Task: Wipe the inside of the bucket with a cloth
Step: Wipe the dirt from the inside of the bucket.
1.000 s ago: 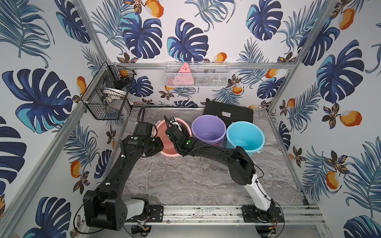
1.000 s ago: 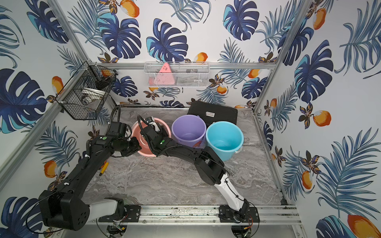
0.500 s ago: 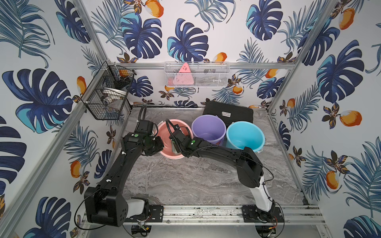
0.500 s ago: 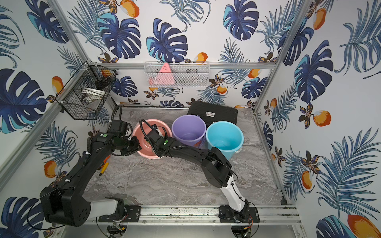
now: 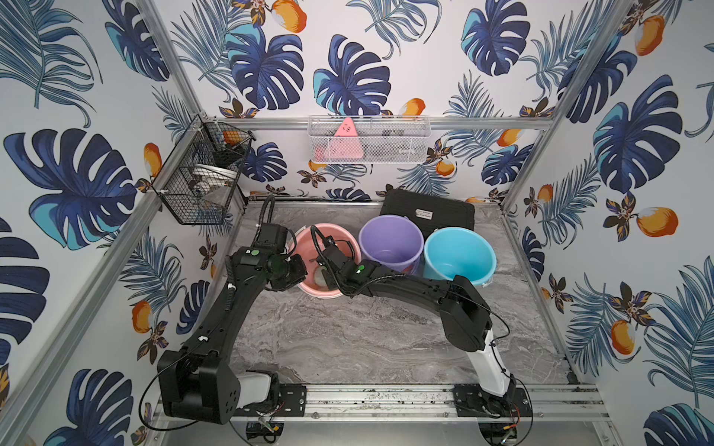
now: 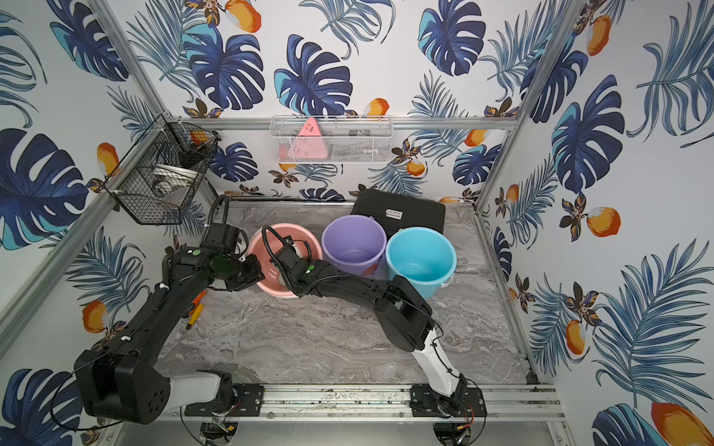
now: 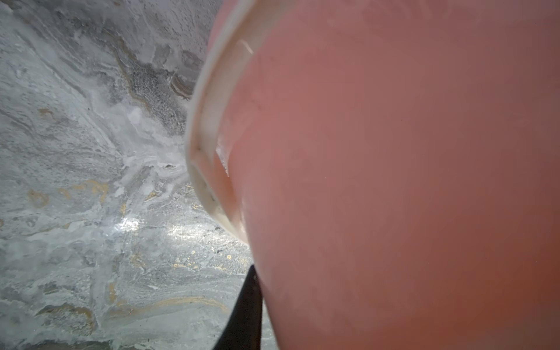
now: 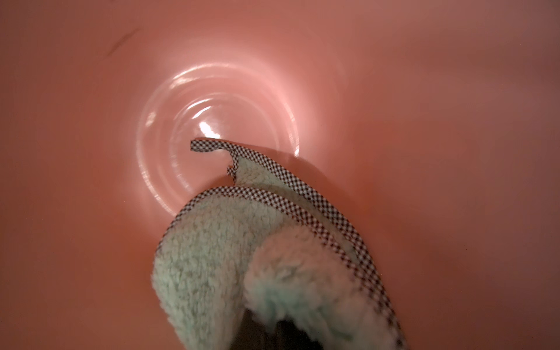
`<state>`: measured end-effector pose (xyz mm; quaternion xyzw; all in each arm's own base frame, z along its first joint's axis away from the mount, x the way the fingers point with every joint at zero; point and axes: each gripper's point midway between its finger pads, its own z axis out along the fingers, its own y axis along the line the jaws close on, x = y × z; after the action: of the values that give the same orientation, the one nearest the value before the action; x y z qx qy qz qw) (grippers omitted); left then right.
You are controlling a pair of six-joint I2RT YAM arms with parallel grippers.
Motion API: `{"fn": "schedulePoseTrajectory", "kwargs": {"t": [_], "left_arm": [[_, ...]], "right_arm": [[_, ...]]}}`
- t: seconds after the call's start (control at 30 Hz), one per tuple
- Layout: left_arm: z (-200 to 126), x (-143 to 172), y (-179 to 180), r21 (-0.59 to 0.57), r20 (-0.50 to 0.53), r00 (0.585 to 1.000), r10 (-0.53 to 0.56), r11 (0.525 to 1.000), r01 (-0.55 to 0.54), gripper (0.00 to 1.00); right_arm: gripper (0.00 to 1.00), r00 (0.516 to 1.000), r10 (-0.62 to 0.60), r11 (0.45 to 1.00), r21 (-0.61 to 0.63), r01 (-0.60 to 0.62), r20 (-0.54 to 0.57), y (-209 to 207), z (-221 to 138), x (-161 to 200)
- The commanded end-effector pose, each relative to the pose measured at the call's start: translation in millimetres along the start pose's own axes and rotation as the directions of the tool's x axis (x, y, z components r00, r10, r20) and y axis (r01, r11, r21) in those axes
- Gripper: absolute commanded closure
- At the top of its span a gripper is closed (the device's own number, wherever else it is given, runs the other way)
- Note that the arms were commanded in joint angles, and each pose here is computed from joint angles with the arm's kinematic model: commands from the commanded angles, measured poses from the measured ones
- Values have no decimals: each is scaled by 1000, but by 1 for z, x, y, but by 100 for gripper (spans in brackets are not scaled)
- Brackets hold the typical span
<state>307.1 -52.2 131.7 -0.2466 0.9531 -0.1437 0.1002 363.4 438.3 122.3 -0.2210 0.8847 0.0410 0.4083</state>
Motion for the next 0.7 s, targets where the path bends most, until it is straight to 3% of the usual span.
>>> {"fn": "schedulePoseTrajectory", "kwargs": {"t": [0.0,0.33,0.67], "left_arm": [[-4,-22,-8,24,84,996,7,1000,-9,100],[-9,-12,-17,66,32,999,42,997,-44,100],[-6,-1,-16,68,-12,998,67,995,-66,100]], "right_arm": [[100,997,-79,974,215,76,5,-43,-4,5],[100,960,-168,965,238,113,225,-31,-3,-54],[100,890,-196,980,125,157,411,12,-11,-86]]}}
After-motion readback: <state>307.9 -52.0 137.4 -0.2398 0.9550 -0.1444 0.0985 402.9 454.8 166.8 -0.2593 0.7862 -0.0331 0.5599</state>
